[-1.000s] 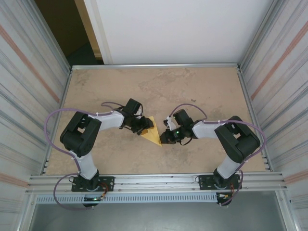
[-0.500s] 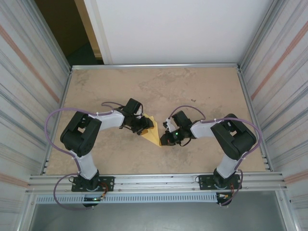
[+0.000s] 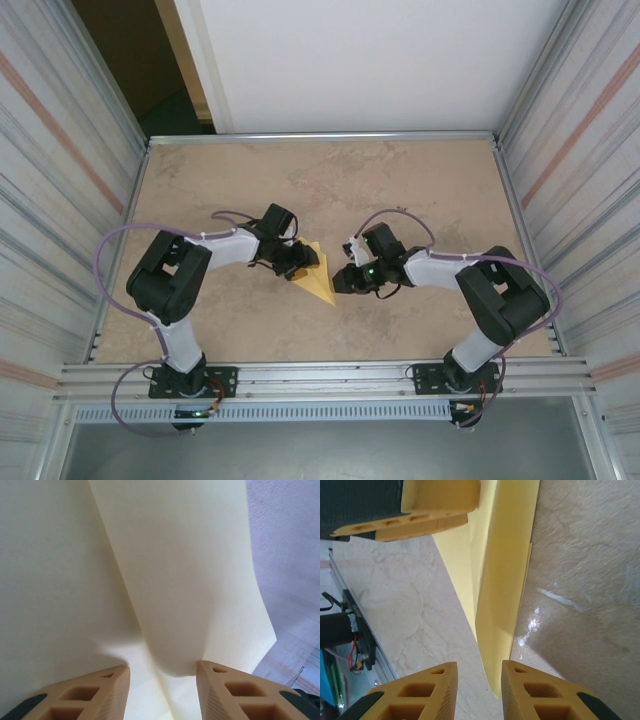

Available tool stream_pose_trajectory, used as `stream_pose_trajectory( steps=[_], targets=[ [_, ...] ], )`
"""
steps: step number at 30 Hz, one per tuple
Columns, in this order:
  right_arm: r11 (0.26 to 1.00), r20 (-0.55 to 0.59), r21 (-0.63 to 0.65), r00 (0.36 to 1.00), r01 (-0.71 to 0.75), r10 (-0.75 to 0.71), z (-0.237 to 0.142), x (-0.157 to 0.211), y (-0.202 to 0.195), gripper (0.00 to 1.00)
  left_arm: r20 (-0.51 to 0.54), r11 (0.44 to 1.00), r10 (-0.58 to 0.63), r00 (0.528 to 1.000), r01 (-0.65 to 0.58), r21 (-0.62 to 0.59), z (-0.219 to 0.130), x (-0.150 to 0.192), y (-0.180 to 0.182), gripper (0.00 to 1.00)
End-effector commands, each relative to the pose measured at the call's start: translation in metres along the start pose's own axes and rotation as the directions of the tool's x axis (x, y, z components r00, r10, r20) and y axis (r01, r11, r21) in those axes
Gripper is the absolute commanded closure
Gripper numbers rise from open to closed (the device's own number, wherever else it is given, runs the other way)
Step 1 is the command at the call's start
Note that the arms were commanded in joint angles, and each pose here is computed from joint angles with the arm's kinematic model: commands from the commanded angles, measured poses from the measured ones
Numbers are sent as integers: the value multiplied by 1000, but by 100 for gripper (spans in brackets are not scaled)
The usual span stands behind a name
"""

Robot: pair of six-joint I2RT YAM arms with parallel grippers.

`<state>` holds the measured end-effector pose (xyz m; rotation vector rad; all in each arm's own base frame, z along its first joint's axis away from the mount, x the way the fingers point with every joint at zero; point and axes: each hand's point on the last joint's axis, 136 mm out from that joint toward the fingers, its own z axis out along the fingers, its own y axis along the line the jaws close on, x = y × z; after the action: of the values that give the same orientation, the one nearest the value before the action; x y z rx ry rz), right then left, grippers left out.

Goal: Fold a paper plane with a square sheet of paper (pick it up from the middle)

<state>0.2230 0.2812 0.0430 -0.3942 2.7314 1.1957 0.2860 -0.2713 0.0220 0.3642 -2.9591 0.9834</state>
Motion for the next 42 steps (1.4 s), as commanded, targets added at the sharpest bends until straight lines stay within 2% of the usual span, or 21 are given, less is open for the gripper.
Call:
stream_pose_trajectory(
  steps=[1, 15, 31, 35, 42],
  targets=[
    [1000, 28, 14, 1000, 11, -12, 0, -16, 4, 72, -66, 963, -98, 993, 78, -256, 18, 29, 74, 58],
    [1000, -8, -15, 1000, 21, -22, 24, -26, 4, 75, -47, 955, -119, 992, 102, -278, 17, 30, 81, 63],
    [998, -45, -66, 999, -7, 4, 35, -25, -1, 89, -44, 953, -120, 992, 102, -284, 16, 30, 83, 67],
    [995, -71, -92, 997, -26, 20, 38, -22, -4, 92, -33, 960, -102, 994, 90, -265, 12, 27, 75, 67],
    [991, -96, -122, 994, -59, 48, 38, -20, -7, 93, 30, 989, -24, 999, 28, -147, -6, 11, 38, 64]
  ],
)
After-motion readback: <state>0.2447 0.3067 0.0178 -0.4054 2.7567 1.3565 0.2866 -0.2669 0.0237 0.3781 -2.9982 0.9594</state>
